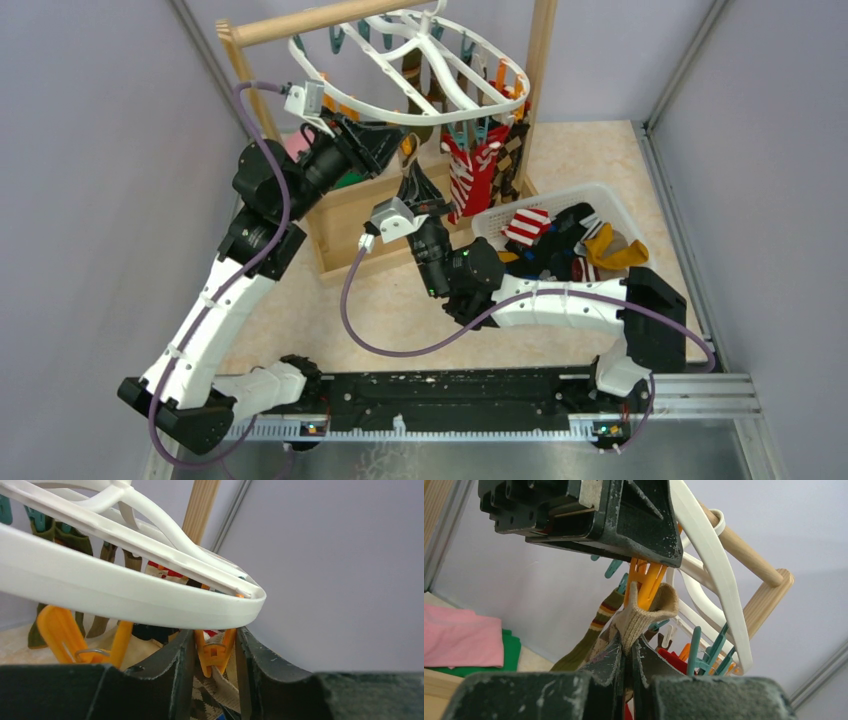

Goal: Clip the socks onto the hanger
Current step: Clamp the sock onto the hanger.

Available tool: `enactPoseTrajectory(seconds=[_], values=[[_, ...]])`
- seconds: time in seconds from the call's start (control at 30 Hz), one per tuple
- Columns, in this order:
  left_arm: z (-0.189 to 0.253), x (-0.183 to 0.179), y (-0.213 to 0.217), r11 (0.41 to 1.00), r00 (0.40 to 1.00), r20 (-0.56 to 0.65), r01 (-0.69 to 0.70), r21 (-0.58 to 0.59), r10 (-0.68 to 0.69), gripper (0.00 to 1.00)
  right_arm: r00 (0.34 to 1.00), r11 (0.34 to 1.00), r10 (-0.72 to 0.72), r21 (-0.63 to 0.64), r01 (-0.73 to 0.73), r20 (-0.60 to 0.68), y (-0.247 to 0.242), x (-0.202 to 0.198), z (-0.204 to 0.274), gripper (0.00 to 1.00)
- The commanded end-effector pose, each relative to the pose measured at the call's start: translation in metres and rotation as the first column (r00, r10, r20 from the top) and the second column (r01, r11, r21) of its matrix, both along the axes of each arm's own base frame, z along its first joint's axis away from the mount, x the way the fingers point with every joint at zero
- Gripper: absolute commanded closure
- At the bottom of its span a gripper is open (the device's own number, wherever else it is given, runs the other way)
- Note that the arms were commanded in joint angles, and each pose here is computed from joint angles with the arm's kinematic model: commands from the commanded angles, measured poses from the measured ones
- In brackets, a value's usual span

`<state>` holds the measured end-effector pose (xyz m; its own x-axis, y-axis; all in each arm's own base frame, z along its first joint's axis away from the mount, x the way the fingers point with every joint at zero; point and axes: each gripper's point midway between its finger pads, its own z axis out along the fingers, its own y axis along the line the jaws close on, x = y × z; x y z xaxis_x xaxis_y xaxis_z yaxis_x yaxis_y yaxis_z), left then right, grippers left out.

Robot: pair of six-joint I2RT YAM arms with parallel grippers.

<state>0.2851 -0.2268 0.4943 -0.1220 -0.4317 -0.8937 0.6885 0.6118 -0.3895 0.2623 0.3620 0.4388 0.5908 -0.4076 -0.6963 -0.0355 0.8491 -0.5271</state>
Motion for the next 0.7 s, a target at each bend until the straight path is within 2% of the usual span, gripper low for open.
enactPoseTrajectory(seconds=[0.0,0.1,0.3,0.47,0.67], values=[[0.015,-0.011,0.002,0.999,0.999,0.051,0.016,-0.028,-0.015,0.57,1.0,0.995,-0.013,0.101,0.011,0.017,-0.013,0.002,0.024,1.0],[0.018,-0.013,0.003,0.999,0.998,0.055,0.02,-0.037,-0.018,0.46,1.0,0.995,-0.013,0.104,0.011,0.016,-0.014,0.002,0.023,1.0],[0.023,-0.021,0.007,0.999,0.997,0.072,0.024,-0.048,-0.02,0.33,1.0,0.994,-0.012,0.105,0.01,0.011,-0.016,0.002,0.02,1.0],[0.022,-0.029,0.013,0.999,0.997,0.082,0.018,-0.051,-0.014,0.3,1.0,0.992,-0.003,0.124,0.002,0.009,-0.02,0.0,0.021,0.99],[0.015,-0.048,0.021,0.999,0.994,0.11,0.026,-0.039,-0.021,0.27,1.0,0.99,0.017,0.138,-0.018,0.009,-0.025,-0.003,0.015,0.66]])
